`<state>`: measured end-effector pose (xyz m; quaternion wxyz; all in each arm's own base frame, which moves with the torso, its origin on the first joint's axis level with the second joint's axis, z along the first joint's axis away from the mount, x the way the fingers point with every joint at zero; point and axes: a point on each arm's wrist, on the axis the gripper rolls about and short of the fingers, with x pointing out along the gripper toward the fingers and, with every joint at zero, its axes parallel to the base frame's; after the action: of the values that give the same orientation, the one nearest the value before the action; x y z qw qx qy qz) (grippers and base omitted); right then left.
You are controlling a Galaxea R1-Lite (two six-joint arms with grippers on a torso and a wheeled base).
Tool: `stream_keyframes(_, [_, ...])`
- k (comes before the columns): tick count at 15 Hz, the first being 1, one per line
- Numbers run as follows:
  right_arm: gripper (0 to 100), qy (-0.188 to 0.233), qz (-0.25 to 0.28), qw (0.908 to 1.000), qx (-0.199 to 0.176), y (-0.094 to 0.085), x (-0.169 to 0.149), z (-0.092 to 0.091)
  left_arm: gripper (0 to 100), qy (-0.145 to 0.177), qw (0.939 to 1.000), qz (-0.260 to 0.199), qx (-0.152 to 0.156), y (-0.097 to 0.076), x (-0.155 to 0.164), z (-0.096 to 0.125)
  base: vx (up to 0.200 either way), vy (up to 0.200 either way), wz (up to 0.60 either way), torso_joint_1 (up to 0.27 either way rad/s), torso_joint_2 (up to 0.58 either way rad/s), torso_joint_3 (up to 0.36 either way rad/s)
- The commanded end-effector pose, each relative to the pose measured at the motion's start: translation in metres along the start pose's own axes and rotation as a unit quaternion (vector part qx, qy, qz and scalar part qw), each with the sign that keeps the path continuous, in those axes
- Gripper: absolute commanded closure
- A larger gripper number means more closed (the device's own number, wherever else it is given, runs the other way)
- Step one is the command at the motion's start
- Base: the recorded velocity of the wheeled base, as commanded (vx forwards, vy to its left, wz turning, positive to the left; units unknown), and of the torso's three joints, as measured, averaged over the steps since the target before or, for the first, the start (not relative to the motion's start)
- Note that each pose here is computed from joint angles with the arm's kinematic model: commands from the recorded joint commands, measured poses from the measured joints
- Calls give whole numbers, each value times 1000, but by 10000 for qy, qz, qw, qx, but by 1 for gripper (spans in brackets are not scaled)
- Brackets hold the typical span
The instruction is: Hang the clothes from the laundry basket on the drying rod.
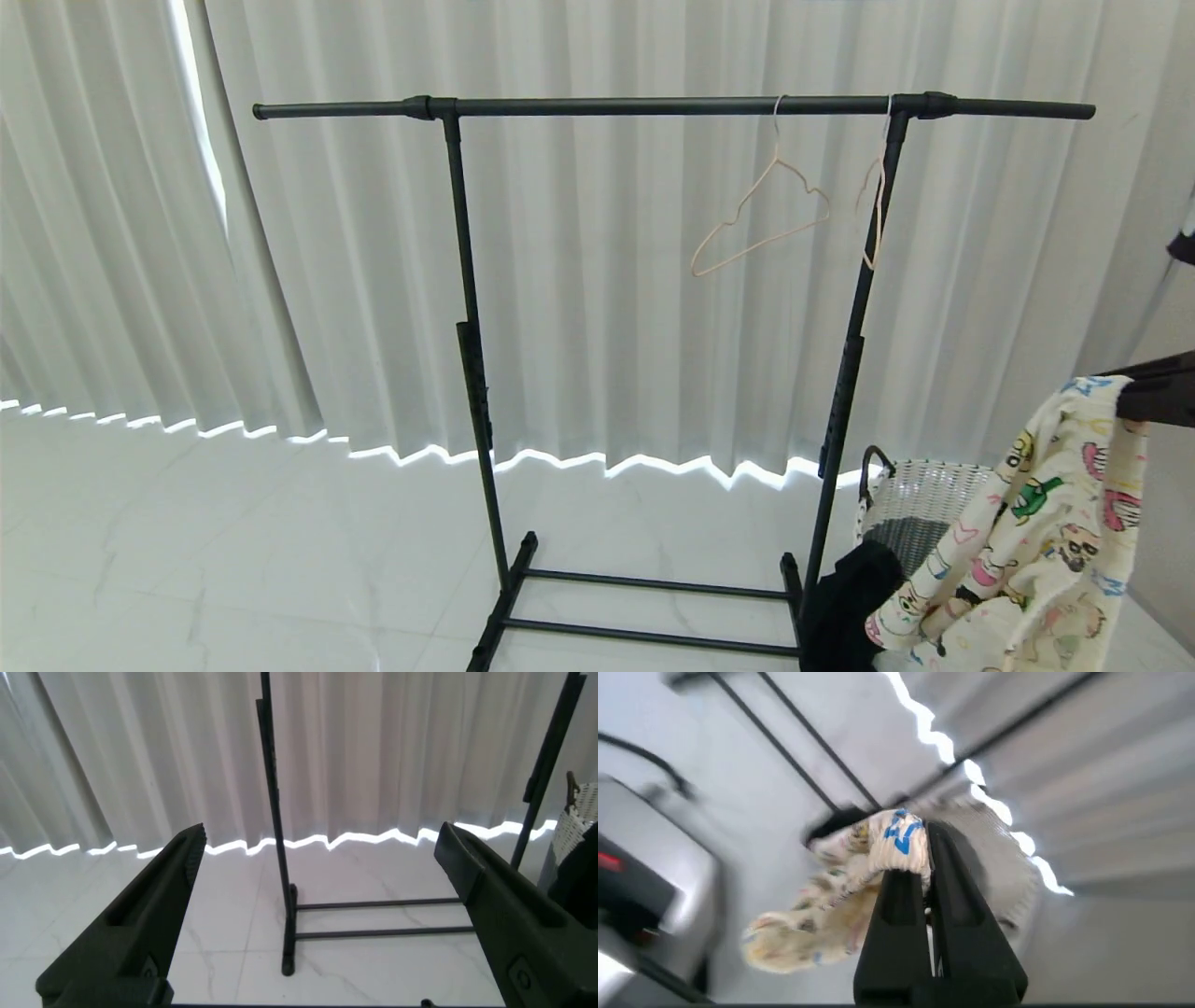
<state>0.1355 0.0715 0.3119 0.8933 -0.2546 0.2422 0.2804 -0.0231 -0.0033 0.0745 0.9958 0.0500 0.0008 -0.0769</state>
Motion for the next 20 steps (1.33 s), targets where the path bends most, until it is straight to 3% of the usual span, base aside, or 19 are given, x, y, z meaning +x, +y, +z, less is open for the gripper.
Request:
stream_keyframes(1, [100, 75, 560, 9983, 132, 15, 32, 26, 0, -1, 10000, 1, -7, 0, 0, 0, 0, 0, 0, 0, 0, 0])
stream_keyframes(5, [100, -47, 1093, 9923, 586, 41, 68, 60, 0, -17, 10000, -5, 57, 0, 0, 0, 0, 0, 0, 0, 0, 0])
stream_keyframes(6, [100, 4, 1145, 9918, 570, 45, 75, 63, 0, -41, 9997, -17, 245, 0, 0, 1, 0, 0, 0, 0, 0, 0])
stream_keyframes(9, [100, 183, 1273, 9905, 486, 56, 97, 66, 0, -110, 9995, -15, 309, 0, 0, 3, 0, 0, 0, 0, 0, 0])
stream_keyframes(10, [100, 224, 1291, 9903, 458, 59, 102, 67, 0, -686, 9976, -77, 91, 3, -8, 39, 0, 0, 0, 0, 0, 0])
stream_keyframes(11, [100, 234, 1310, 9901, 441, 60, 103, 67, 0, -740, 9971, -126, -124, 4, -9, 56, 0, 0, 0, 0, 0, 0])
stream_keyframes(12, [100, 303, 1404, 9889, 369, 68, 108, 67, 0, -913, 9951, -179, -327, 11, -4, 116, 0, 0, 0, 0, 0, 0])
stream_keyframes(14, [100, 360, 1474, 9880, 294, 75, 115, 69, 0, -720, 9953, -563, -310, 17, 19, 158, 0, 0, 0, 0, 0, 0])
stream_keyframes(16, [100, 209, 1465, 9886, 275, 76, 118, 72, 0, -584, 9903, -1256, -104, 18, 37, 174, 0, 0, 0, 0, 0, 0])
stream_keyframes(17, [100, 173, 1451, 9889, 280, 76, 118, 73, 0, -436, 9857, -1629, 13, 17, 47, 175, 0, 0, 0, 0, 0, 0])
stream_keyframes(19, [100, 158, 1449, 9889, 282, 76, 117, 73, 0, -85, 9792, -2027, -35, 17, 67, 172, 0, 0, 0, 0, 0, 0])
stream_keyframes(20, [100, 143, 1445, 9890, 279, 76, 116, 74, 0, 515, 9712, -2317, -222, 14, 102, 169, 0, 0, 0, 0, 0, 0])
